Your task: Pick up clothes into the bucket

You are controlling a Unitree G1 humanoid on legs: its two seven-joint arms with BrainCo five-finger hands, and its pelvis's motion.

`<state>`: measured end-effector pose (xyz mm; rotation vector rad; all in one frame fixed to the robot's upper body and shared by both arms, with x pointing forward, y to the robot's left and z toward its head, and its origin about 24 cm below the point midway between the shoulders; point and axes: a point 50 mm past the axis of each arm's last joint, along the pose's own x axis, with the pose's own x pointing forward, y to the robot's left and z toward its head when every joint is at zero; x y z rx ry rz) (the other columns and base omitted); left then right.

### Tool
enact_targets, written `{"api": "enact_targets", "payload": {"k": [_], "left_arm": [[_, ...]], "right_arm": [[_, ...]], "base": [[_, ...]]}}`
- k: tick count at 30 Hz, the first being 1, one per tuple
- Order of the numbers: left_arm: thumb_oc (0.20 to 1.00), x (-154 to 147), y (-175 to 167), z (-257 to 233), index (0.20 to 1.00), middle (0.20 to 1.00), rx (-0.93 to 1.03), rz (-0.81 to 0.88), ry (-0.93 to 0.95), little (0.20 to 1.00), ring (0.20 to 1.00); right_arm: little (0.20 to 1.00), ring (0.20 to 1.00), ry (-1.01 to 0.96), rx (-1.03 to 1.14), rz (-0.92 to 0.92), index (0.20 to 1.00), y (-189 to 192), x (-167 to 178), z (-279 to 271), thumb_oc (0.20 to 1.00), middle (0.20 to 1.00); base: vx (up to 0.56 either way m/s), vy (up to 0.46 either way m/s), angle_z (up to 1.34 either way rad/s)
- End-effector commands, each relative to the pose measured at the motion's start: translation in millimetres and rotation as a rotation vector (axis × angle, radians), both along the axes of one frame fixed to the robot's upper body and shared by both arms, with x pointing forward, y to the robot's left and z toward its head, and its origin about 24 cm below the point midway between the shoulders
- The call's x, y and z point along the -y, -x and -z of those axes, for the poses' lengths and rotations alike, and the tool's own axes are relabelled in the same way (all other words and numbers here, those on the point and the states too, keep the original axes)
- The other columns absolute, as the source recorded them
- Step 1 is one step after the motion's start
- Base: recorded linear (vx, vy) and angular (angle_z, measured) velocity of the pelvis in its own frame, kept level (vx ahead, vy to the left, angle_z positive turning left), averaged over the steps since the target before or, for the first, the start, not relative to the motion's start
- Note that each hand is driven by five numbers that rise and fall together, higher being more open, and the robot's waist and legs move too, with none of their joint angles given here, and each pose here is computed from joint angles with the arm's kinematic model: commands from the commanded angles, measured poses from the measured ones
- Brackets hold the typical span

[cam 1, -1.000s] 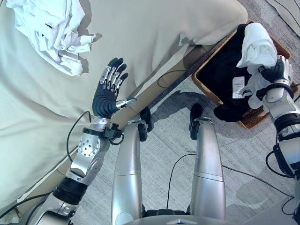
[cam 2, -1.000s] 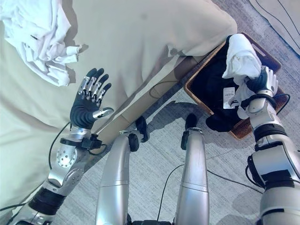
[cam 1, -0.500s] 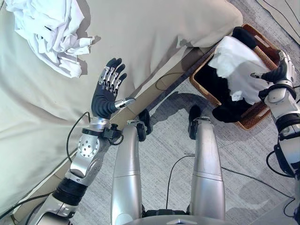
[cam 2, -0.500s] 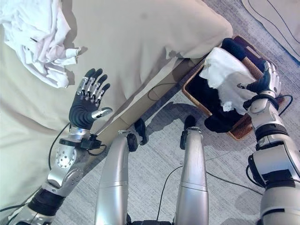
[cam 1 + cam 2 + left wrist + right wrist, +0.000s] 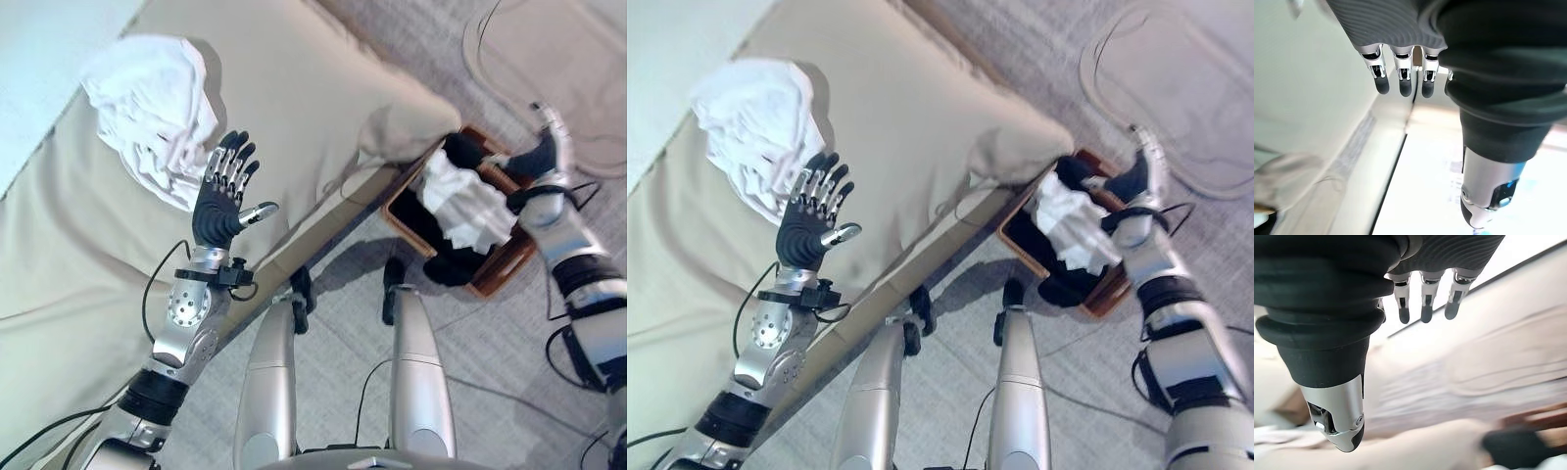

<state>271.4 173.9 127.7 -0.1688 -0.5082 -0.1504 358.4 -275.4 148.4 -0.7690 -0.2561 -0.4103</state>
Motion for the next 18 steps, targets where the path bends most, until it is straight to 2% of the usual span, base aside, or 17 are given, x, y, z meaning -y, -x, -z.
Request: {"api": "enact_targets", "payload": {"k": [1,4,8,12,13,14,18], "left_arm": [[1.0,-10.2,4.0,4.9,1.0,1.0,0.027,-0.072,-0.031,1.0,1.0],[1.0,-14.4,2.7,11.2,1.0,1.0,0.006,-0.105,-0.103,1.0,1.0],[1.0,-28.2,2.6,37.9,1.0,1.0,-0.114,-0.162,-0.182,1.0,1.0],[1.0,-36.4,5.3,56.5,1.0,1.0,-0.189,-0.229,-0.242,1.0,1.0],[1.0,-36.3,5.6,56.9,1.0,1.0,-0.19,-0.229,-0.244,1.0,1.0],[1.0,-38.0,9.1,63.2,1.0,1.0,-0.215,-0.248,-0.253,1.0,1.0],[1.0,-46.1,19.7,71.3,1.0,1.0,-0.249,-0.301,-0.258,1.0,1.0]], "right_arm": [[1.0,1.0,-0.005,0.046,-0.024,1.0,10.1,-2.0,9.1,1.0,1.0],[1.0,1.0,-0.021,0.021,-0.05,1.0,17.4,-8.2,24.2,1.0,1.0],[1.0,1.0,-0.182,0.008,-0.109,1.0,37.8,-26.3,54.3,1.0,1.0],[1.0,1.0,-0.452,-0.041,-0.12,1.0,54.5,-40.5,91.2,1.0,1.0],[1.0,1.0,-0.454,-0.043,-0.12,1.0,55.0,-40.4,91.8,1.0,1.0],[1.0,1.0,-0.591,-0.068,-0.133,1.0,64.1,-47.3,108.2,1.0,1.0],[1.0,1.0,-0.796,-0.156,-0.196,1.0,78.5,-70.2,137.3,1.0,1.0]], "base": [[0.09,-0.1,0.43],[0.09,-0.075,0.36],[0.18,-0.053,0.43],[0.15,0.017,0.29],[0.17,0.034,0.31],[0.16,0.04,0.28],[0.14,0.056,0.24]]}}
